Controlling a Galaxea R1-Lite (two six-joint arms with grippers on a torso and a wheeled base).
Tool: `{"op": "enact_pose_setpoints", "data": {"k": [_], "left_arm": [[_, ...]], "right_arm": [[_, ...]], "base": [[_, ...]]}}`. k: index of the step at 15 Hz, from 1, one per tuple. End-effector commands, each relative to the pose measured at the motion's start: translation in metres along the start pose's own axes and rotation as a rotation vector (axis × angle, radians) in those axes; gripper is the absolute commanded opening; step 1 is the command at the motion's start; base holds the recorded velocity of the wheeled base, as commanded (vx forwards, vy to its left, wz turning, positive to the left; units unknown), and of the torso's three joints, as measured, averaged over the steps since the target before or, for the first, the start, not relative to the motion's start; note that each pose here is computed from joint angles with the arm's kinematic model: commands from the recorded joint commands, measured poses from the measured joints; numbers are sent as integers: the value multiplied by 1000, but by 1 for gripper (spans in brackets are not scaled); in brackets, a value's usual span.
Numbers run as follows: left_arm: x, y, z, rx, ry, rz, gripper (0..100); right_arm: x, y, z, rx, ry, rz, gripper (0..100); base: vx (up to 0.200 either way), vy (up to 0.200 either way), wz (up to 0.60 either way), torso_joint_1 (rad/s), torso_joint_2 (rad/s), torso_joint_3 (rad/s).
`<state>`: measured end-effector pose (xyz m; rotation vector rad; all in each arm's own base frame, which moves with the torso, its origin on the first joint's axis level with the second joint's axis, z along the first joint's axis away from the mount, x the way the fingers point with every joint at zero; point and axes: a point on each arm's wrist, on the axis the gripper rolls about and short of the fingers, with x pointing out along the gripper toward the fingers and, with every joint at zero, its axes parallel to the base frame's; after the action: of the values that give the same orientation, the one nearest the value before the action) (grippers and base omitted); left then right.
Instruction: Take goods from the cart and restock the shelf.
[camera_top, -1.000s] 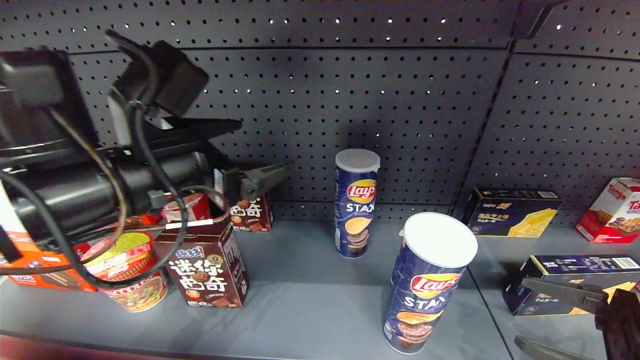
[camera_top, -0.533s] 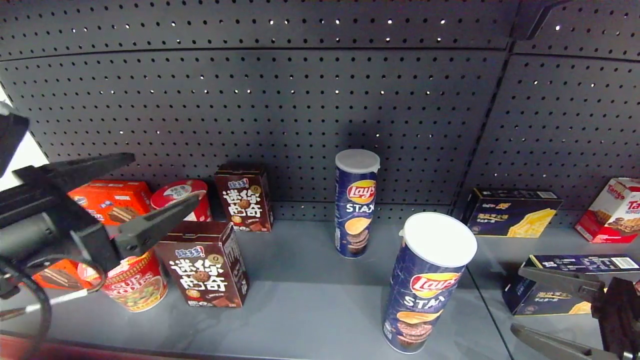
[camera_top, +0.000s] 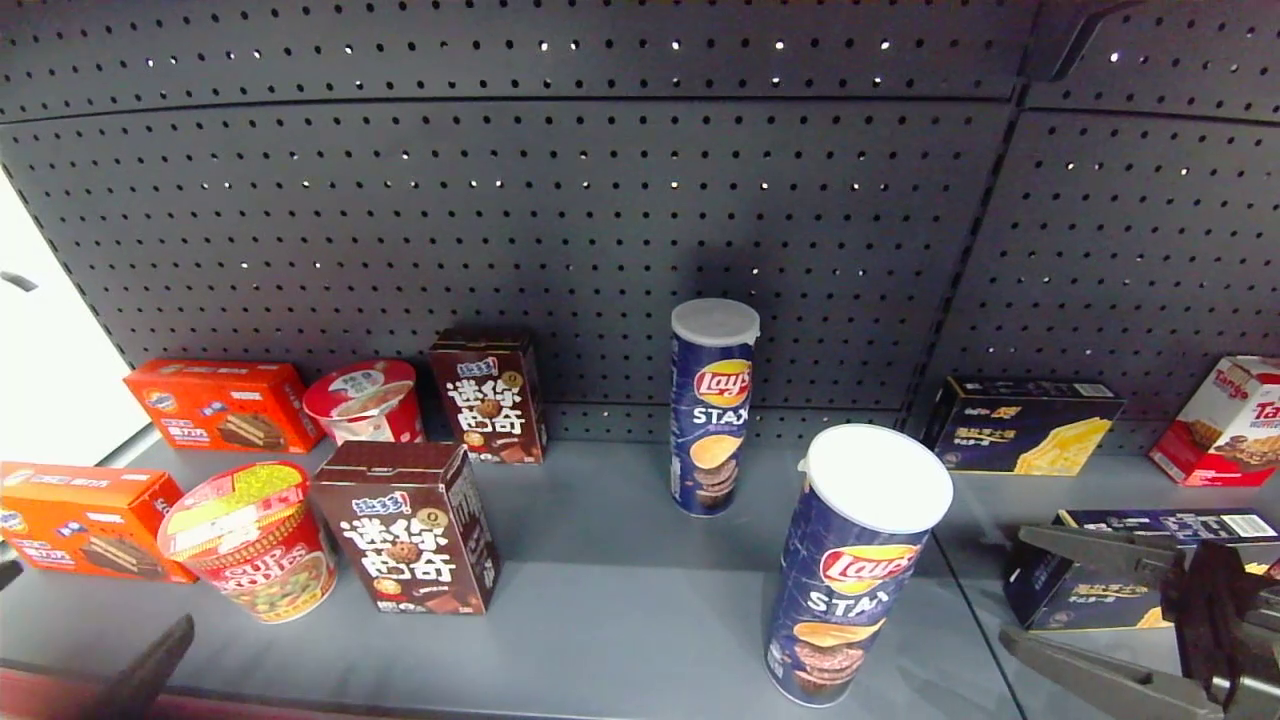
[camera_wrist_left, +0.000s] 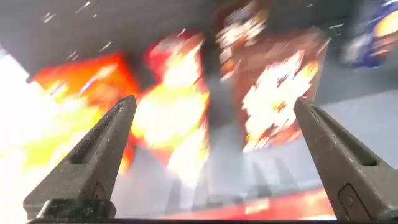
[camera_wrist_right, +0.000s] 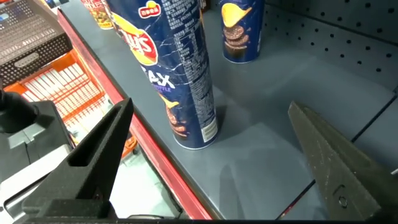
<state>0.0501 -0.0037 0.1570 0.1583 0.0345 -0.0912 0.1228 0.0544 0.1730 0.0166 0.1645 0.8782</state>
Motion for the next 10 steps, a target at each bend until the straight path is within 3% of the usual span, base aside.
{"op": "enact_pose_setpoints", "data": {"k": [1, 3, 6, 8, 10], "left_arm": [[-25, -3, -21, -20, -17, 54, 100], [-39, -6, -38, -20, 7, 57, 100], [-64, -13, -71, -12, -1, 26, 100], [-66, -15, -75, -11, -1, -7, 100], [-66, -17, -74, -28, -10, -102, 100]], "right_arm": [[3, -2, 0, 3, 11, 2, 100], [4, -1, 0, 2, 11, 10, 100], [4, 0, 1, -2, 7, 8, 100], [4, 1, 3, -16, -2, 14, 100], [6, -1, 21, -87, -52, -55, 100]], "base": [[0, 0, 0, 0, 0, 0], [0, 0, 0, 0, 0, 0], [0, 0, 0, 0, 0, 0], [0, 0, 0, 0, 0, 0], [0, 0, 0, 0, 0, 0]]}}
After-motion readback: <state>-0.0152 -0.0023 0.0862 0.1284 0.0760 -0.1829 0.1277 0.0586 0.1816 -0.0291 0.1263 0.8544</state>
